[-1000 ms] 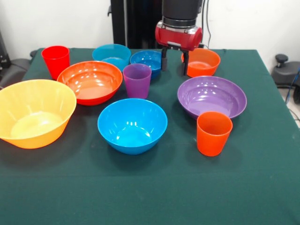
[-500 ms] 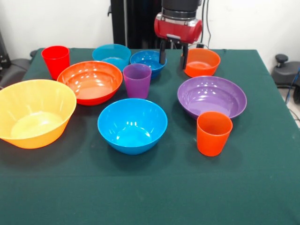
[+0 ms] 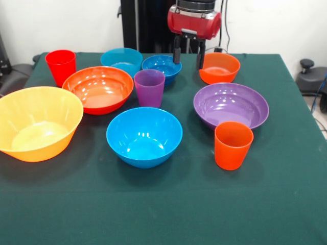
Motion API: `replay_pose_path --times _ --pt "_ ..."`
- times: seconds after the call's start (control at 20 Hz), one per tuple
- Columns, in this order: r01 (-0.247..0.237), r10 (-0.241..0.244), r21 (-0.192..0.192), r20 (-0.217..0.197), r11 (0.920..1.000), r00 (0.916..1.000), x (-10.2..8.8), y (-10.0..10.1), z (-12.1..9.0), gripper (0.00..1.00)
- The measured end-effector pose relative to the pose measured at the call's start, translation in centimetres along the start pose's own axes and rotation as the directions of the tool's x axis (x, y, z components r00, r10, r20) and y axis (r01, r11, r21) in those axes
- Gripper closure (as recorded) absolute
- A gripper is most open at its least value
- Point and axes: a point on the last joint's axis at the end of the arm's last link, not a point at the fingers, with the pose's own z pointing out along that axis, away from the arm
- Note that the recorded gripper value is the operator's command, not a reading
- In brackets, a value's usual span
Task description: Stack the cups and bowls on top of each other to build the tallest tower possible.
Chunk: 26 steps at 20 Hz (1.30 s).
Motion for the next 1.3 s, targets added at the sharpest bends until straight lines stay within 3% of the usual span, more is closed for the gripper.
replay_pose_path --times 0.65,1.3 --pt "0.002 -0.002 0.004 -0.004 1.0000 1.0000 0.2 0.0 0.1 0.00" --pt "0.013 -0.012 0.042 -0.028 0.9990 0.9995 1.7 -0.9 1.2 0.00"
